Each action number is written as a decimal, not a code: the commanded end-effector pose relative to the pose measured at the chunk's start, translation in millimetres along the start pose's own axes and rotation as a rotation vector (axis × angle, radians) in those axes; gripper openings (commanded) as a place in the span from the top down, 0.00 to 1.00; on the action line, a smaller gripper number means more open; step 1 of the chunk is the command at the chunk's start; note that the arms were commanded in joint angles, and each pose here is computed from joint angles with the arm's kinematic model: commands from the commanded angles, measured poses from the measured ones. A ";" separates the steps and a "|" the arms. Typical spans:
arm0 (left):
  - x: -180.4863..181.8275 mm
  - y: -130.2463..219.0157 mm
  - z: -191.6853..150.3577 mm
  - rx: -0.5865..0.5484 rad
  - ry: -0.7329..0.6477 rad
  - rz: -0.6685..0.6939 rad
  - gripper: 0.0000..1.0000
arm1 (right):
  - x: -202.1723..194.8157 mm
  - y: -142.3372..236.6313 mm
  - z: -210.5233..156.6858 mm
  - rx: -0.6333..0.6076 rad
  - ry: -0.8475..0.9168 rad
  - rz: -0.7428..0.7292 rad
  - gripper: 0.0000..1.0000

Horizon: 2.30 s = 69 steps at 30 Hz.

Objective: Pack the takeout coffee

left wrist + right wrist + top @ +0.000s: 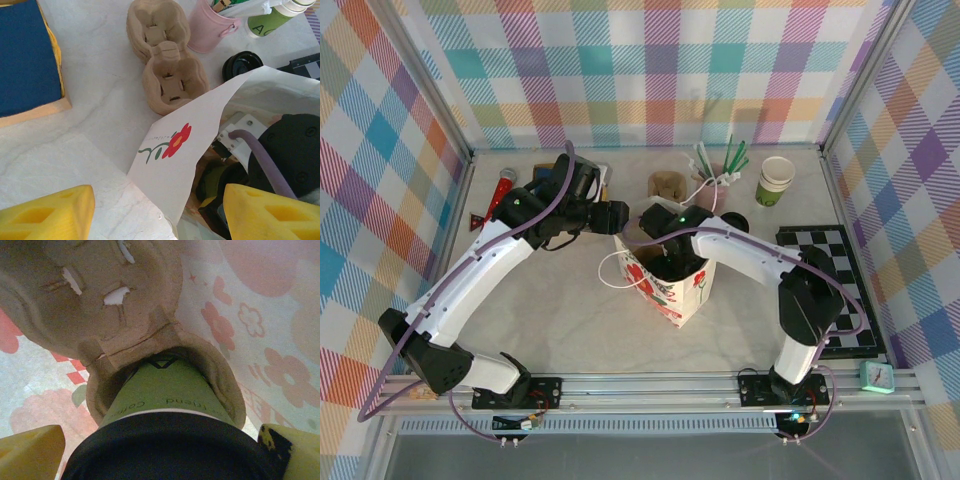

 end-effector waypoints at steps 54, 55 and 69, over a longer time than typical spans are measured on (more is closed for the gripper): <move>-15.5 23.5 9.6 -0.072 -0.013 -0.080 0.30 | -4.0 72.4 2.3 -0.125 0.058 -0.027 0.01; -15.7 23.9 9.4 -0.072 -0.013 -0.081 0.30 | -4.5 73.8 2.2 -0.128 0.058 -0.027 0.01; -15.1 31.0 9.5 -0.090 -0.010 -0.084 0.30 | -2.4 88.3 1.7 -0.156 0.078 -0.014 0.01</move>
Point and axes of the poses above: each hand's point on the last joint's axis, 136 mm out from that joint toward the fingers, its own y axis back along the fingers, its own x axis along the line the jaws close on, z = x × y, the point moved 2 cm from there along y, back along the fingers, and after that the axes turned 8 degrees about -y, right-handed, at the moved point
